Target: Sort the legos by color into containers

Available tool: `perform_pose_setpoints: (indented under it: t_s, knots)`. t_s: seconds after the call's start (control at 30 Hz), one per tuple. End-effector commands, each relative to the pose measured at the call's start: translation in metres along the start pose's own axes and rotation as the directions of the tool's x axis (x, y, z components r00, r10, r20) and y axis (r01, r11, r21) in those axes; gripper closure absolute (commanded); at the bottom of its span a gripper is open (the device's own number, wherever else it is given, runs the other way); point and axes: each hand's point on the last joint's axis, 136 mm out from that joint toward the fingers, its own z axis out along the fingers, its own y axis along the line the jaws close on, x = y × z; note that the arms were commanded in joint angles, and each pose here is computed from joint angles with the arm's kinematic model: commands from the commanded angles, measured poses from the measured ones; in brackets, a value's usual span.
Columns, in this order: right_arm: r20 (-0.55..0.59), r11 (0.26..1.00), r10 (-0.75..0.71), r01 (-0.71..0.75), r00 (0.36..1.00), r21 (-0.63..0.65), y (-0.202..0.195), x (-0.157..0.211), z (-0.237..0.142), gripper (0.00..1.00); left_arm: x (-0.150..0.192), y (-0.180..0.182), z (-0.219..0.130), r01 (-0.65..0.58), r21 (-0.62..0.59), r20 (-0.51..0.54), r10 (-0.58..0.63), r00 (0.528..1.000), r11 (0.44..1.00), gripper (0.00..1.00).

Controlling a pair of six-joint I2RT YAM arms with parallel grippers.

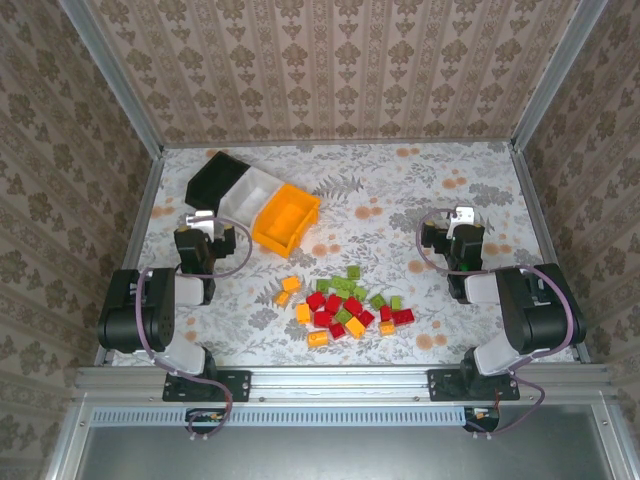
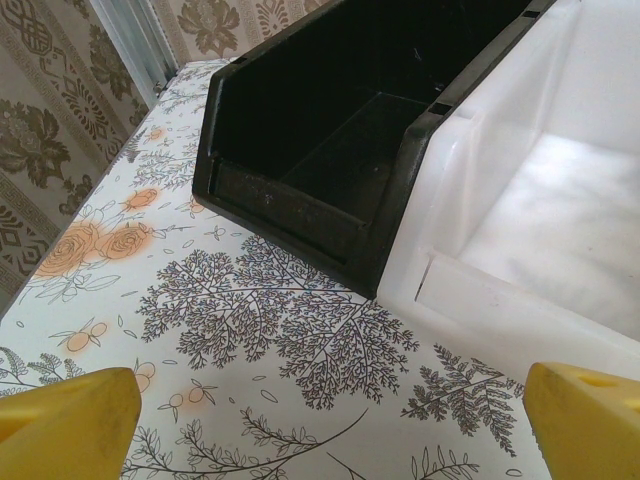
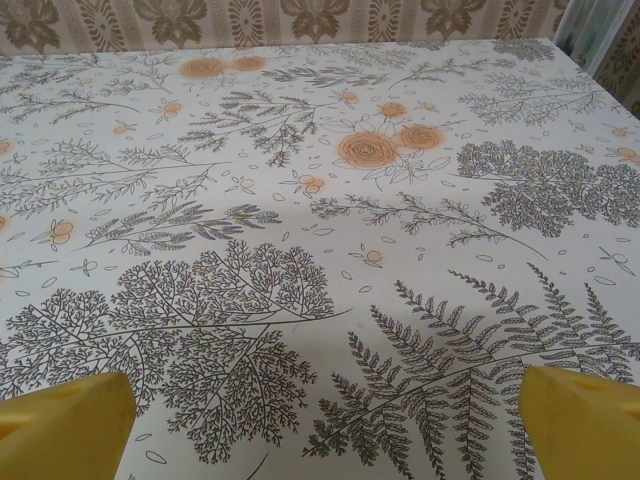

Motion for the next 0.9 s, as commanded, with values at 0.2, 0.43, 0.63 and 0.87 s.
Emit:
perform_pose_setpoints:
  t_s: [0.2,0.43,0.63,0.87]
  knots:
    - [0.045,1.0,0.011,-0.01,0.999,-0.013,0.002,-0.015,0.001,0.0,-0.011,-0.004,0.003,0.001,0.018,0.022,-0.001,1.0,1.0,0.0]
    - [0.04,1.0,0.012,-0.012,0.999,-0.014,0.002,-0.015,0.002,0.0,-0.01,-0.004,0.003,0.003,0.018,0.02,-0.003,1.0,1.0,0.0]
    - [0.037,1.0,0.002,-0.003,0.999,0.029,-0.001,-0.026,-0.003,0.0,-0.016,-0.001,-0.005,-0.018,-0.039,0.049,0.02,0.999,0.999,0.0]
    - [-0.103,0.996,-0.006,0.016,0.995,0.092,0.015,-0.055,-0.016,0.0,-0.057,0.017,-0.034,0.002,-0.159,0.066,0.009,0.998,0.987,0.0]
